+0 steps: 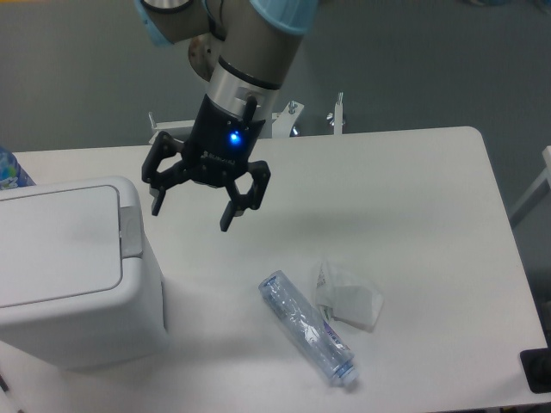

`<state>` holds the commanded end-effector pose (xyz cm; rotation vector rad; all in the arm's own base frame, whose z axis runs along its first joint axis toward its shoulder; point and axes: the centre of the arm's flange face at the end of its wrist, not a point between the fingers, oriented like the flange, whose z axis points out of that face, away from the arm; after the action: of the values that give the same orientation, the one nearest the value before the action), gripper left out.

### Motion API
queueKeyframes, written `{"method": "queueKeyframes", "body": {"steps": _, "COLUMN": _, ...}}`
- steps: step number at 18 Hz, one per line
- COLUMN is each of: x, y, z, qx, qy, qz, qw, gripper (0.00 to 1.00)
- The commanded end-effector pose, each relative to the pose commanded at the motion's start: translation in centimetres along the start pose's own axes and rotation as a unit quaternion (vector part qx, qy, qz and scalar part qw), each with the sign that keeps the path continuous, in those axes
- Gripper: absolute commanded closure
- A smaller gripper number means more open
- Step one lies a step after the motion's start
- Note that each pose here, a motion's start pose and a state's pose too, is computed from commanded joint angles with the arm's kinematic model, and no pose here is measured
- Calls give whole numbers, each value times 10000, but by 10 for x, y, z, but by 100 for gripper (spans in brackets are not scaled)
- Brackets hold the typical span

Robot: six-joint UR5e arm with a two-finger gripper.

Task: Open the trash can
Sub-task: 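Lower the gripper onto the lid's raised tab at the hinge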

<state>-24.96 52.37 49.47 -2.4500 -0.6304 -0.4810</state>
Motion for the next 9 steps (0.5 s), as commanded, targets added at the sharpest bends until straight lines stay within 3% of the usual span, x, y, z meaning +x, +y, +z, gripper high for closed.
{"method": "queueKeyframes", "body": {"steps": 9, "x": 7, "y": 9, "z": 10, "qx": -88, "qy": 25, "qz": -24, "qw": 10000, "gripper": 0}}
